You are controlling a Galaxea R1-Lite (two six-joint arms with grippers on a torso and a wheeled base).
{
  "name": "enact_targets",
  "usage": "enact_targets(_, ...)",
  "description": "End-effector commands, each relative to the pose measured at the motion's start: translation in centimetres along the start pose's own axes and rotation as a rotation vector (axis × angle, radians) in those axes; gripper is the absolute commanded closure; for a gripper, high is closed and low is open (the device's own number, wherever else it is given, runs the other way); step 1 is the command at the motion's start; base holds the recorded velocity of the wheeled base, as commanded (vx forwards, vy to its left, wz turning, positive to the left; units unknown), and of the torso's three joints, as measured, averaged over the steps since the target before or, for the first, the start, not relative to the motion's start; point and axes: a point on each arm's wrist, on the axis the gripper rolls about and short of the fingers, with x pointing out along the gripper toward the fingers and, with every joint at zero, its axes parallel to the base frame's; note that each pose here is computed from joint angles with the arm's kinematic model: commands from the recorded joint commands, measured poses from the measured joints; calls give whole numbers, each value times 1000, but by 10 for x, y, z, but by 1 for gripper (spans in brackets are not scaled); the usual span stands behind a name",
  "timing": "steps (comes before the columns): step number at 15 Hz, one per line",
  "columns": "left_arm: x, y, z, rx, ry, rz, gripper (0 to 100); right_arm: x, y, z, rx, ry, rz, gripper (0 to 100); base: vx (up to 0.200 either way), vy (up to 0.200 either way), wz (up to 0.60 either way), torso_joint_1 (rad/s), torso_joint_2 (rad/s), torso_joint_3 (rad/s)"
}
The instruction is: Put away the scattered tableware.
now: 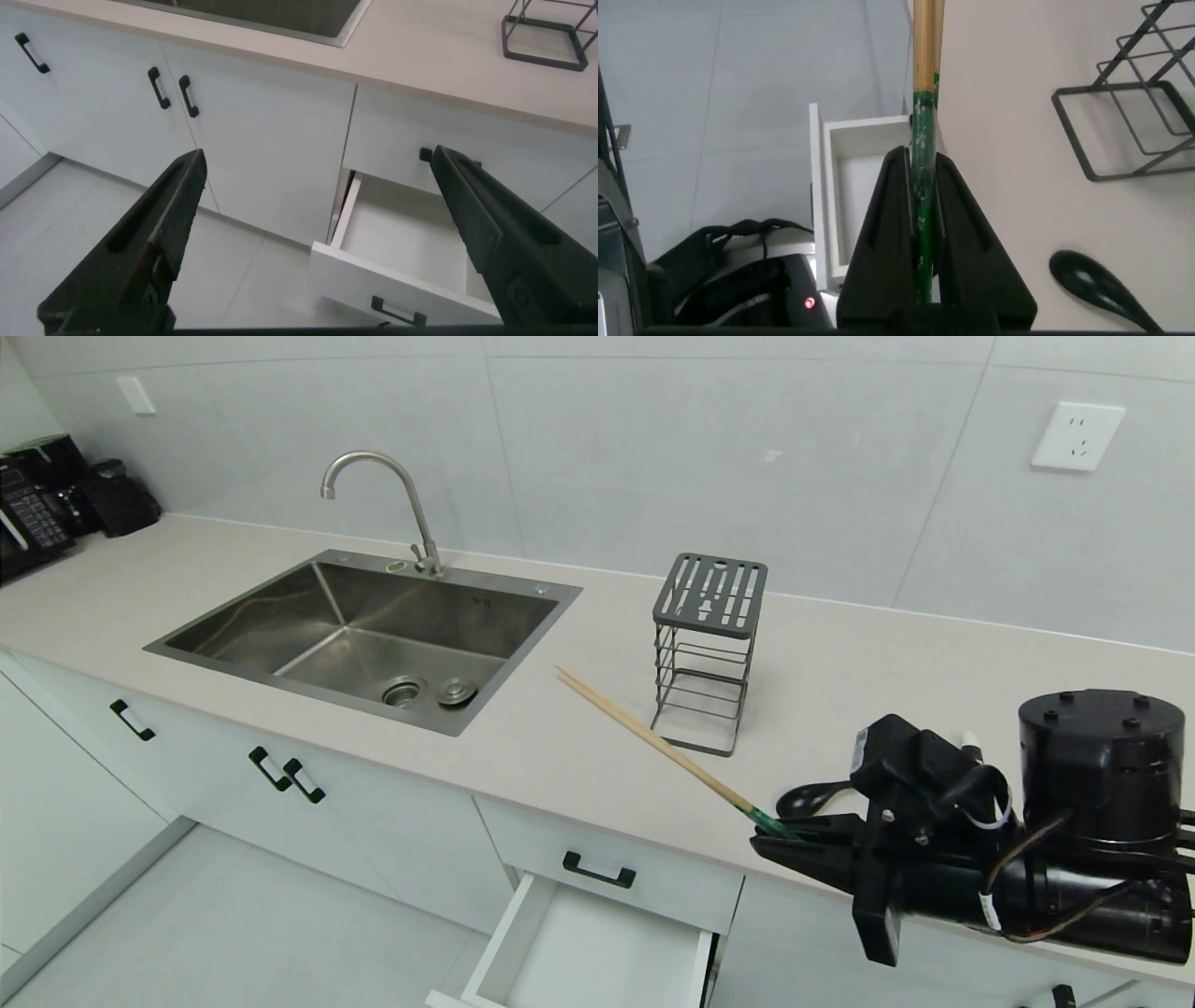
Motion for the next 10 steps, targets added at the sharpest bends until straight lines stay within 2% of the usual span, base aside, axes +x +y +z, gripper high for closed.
enact_targets(1, 0, 0, 0, 0, 0, 0, 0, 16, -3, -6, 11, 30, 10, 100, 0, 0, 0, 0, 0, 0)
enact_targets(4, 0, 0, 0, 0, 0, 3, 0, 39, -11, 4, 23, 3, 10, 100, 0, 0, 0, 0, 0, 0)
enact_targets(7, 0, 0, 0, 0, 0, 1, 0, 57, 8, 2, 39, 22, 57, 100, 0, 0, 0, 0, 0, 0)
enact_targets(10, 0, 0, 0, 0, 0, 1, 0, 60, 15, -3, 84, 50, 60, 100, 0, 0, 0, 0, 0, 0)
